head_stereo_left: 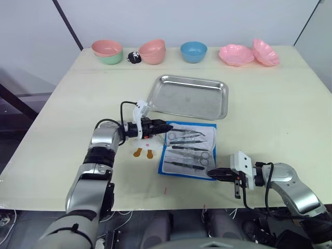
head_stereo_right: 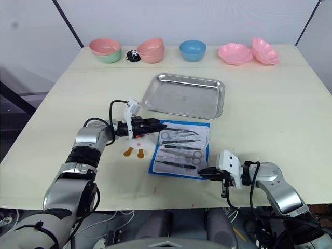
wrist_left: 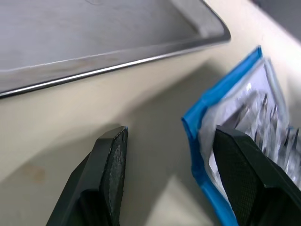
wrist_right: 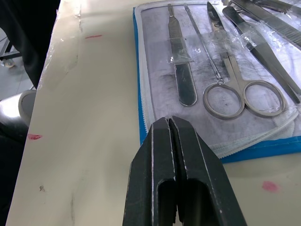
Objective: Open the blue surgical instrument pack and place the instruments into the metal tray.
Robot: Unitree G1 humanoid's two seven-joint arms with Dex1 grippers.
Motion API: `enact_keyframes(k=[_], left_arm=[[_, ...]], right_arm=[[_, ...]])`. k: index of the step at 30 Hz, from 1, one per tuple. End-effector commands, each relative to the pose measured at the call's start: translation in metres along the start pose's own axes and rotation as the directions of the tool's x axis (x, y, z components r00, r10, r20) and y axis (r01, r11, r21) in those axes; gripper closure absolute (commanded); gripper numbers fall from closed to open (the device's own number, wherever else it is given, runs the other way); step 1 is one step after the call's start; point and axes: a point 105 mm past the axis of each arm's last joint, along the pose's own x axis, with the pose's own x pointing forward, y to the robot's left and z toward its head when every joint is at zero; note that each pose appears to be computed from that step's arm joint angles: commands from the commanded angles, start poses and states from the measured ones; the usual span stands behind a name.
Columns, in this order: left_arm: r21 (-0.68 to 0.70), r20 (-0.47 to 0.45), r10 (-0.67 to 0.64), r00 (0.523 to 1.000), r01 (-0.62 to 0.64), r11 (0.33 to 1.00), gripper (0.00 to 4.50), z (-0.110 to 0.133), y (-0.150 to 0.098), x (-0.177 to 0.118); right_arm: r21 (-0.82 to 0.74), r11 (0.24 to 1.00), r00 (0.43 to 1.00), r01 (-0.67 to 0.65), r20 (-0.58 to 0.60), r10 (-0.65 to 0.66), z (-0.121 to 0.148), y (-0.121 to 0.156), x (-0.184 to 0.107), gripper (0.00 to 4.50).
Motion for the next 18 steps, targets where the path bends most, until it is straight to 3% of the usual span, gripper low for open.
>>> enact_keyframes(k=[1,2,5,12,18], left_arm=[[-0.091,-0.023,0.058,0.998,-0.059,0.994,1.58,-0.019,0.009,-0.008],[-0.093,-0.023,0.055,0.998,-0.057,0.994,1.58,-0.019,0.009,-0.008],[-0.091,-0.027,0.053,0.998,-0.055,0.994,1.53,-0.022,0.008,-0.009],[-0.083,0.016,-0.023,1.000,0.024,0.996,1.53,-0.018,-0.003,-0.014],[-0.071,0.064,-0.099,0.993,0.103,0.992,1.53,-0.010,-0.013,-0.026]], right_arm=[[0.027,1.000,1.000,0.006,-0.008,-0.006,-0.005,0.001,-0.001,4.50],[0.028,1.000,1.000,0.008,-0.005,-0.008,-0.004,0.001,-0.001,4.50],[0.028,1.000,1.000,0.007,-0.002,-0.007,-0.003,0.001,-0.002,3.69],[0.023,1.000,0.998,-0.003,0.061,0.001,0.010,0.002,-0.006,0.09],[0.024,0.999,0.992,-0.048,0.115,0.045,0.028,0.007,-0.020,0.03]])
